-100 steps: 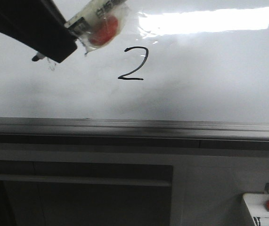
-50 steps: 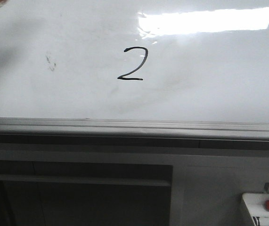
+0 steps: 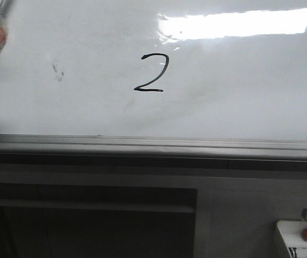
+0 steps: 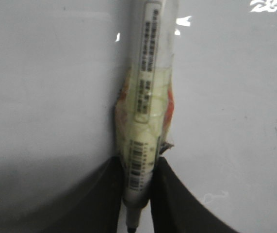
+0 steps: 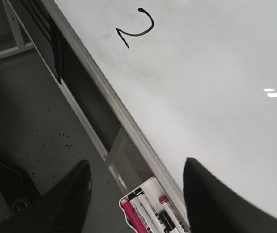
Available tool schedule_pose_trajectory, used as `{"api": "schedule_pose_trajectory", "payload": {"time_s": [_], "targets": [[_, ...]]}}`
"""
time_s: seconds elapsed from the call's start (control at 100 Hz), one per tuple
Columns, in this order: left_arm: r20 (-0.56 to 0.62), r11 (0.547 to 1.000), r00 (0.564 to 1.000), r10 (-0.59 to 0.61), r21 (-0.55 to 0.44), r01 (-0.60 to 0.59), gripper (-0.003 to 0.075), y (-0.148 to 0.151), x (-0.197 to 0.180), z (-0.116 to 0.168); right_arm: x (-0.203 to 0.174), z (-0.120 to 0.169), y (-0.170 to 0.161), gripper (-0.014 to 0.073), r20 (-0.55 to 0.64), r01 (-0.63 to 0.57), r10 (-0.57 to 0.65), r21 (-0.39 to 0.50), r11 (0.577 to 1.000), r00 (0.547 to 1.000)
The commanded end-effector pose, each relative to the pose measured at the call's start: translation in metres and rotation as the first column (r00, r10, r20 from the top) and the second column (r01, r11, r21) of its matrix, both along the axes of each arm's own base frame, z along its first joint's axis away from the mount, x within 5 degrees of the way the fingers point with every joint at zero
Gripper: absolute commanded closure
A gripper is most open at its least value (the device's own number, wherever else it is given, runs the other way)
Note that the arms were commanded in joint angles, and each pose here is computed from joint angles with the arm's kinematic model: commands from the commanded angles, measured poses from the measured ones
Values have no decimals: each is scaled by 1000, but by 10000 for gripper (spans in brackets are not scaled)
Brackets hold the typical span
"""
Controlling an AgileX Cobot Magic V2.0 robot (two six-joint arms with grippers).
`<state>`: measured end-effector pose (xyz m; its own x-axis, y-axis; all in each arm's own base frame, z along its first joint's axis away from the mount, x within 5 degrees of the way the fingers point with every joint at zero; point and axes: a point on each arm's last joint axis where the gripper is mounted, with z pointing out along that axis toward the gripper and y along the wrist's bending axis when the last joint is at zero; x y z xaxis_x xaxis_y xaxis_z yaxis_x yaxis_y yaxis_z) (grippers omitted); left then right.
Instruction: Write number 2 on whiteboard
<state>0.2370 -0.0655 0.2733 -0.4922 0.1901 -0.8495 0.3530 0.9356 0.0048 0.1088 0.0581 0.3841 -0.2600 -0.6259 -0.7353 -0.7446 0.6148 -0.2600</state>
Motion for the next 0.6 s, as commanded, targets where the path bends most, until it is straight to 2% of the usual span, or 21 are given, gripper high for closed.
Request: {"api": "schedule_pose_trajectory", "payload": {"time_s": [0.0, 0.07, 0.14, 0.29, 0.36, 0.46, 0.59], "targets": [[70, 998, 996, 56, -42, -53, 679, 2, 6, 13, 2, 12, 0, 221, 68, 21, -24, 45, 999, 997], [55, 996, 996, 65, -61, -61, 666, 2, 7, 11, 2, 12, 0, 221, 68, 21, -24, 45, 999, 997], [54, 996, 996, 64, -61, -61, 612, 2, 7, 11, 2, 12, 0, 221, 67, 21, -24, 45, 999, 997], [54, 996, 997, 54, -68, -50, 364, 2, 5, 16, 2, 12, 0, 221, 52, 41, -45, 65, 997, 998], [59, 996, 997, 55, -70, -51, 287, 6, 1, 20, 3, 11, -2, 221, 36, 76, -79, 78, 994, 996], [55, 996, 997, 46, -77, -41, 275, 12, -10, 29, 6, 9, -10, 221, -15, 235, -234, 94, 967, 972], [64, 997, 998, -14, -70, 18, 279, 17, -33, 51, 8, 6, -22, 221, -122, 473, -459, 142, 869, 880]]}}
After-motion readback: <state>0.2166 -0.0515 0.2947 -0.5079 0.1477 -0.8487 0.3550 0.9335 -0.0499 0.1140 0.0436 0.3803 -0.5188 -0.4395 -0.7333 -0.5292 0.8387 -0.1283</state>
